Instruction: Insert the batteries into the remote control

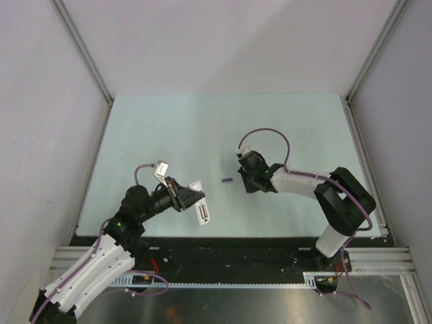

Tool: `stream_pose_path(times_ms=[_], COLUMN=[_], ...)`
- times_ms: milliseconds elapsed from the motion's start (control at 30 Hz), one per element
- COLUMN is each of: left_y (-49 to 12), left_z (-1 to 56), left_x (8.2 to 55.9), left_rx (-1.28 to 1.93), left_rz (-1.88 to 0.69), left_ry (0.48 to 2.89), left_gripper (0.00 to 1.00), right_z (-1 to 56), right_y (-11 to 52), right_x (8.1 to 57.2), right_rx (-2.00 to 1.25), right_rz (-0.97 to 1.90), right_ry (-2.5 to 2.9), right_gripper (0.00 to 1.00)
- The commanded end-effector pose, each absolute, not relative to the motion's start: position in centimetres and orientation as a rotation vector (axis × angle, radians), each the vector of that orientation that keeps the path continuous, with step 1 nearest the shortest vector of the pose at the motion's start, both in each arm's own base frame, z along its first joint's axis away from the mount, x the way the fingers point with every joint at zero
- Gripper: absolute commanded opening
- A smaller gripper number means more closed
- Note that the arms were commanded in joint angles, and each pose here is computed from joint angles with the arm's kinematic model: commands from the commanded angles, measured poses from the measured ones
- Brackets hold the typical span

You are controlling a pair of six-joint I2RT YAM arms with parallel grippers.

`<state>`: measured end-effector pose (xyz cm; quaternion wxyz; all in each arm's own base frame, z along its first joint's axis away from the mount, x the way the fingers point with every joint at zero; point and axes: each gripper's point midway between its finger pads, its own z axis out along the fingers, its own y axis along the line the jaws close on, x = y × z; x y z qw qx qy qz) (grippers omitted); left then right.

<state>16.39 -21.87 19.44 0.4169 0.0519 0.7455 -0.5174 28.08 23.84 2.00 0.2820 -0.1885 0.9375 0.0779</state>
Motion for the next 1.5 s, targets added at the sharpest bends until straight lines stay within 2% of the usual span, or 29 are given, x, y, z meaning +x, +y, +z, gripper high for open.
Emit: stream_pose_path(times_ms=[0,33,100,233,367,833,1100,1300,1467], left_y=[-21.9,-21.9,-21.9,-21.9,-21.9,-22.7,-23.2,-23.2,-22.3], left_z=[20.1,20.1,20.2,21.1,22.7,23.7,24.4,24.2,25.8], left_x=[16.5,16.5,16.7,17.5,18.7,20.0,18.9,19.0,19.2], left_rx=[0.148,0.148,0.138,0.106,0.079,0.105,0.167,0.156,0.112], left_rz=[-1.298,-1.298,-1.292,-1.274,-1.248,-1.233,-1.309,-1.332,-1.328], left_ry=[1.835,1.835,1.836,1.825,1.798,1.782,1.695,1.648,1.516], left_gripper=[0.0,0.0,0.0,0.0,0.0,0.0,0.0,0.0,0.0], right_z=[2.1,2.4,3.2,9.4,13.3,13.5,18.8,21.1,22.7], right_y=[24.0,24.1,24.0,25.2,25.8,26.5,30.3,30.4,31.2], right_x=[28.2,28.1,28.1,27.7,26.3,23.6,18.8,16.8,15.1], right_rx=[-0.51,-0.492,-0.47,-0.401,-0.376,-0.398,-0.609,-0.629,-0.631], right_rz=[0.191,0.196,0.207,0.379,0.545,0.673,1.059,1.122,1.165], right_ry=[2.518,2.517,2.507,2.37,2.281,2.237,2.07,2.013,1.984], right_gripper=[0.08,0.0,0.0,0.0,0.0,0.0,0.0,0.0,0.0])
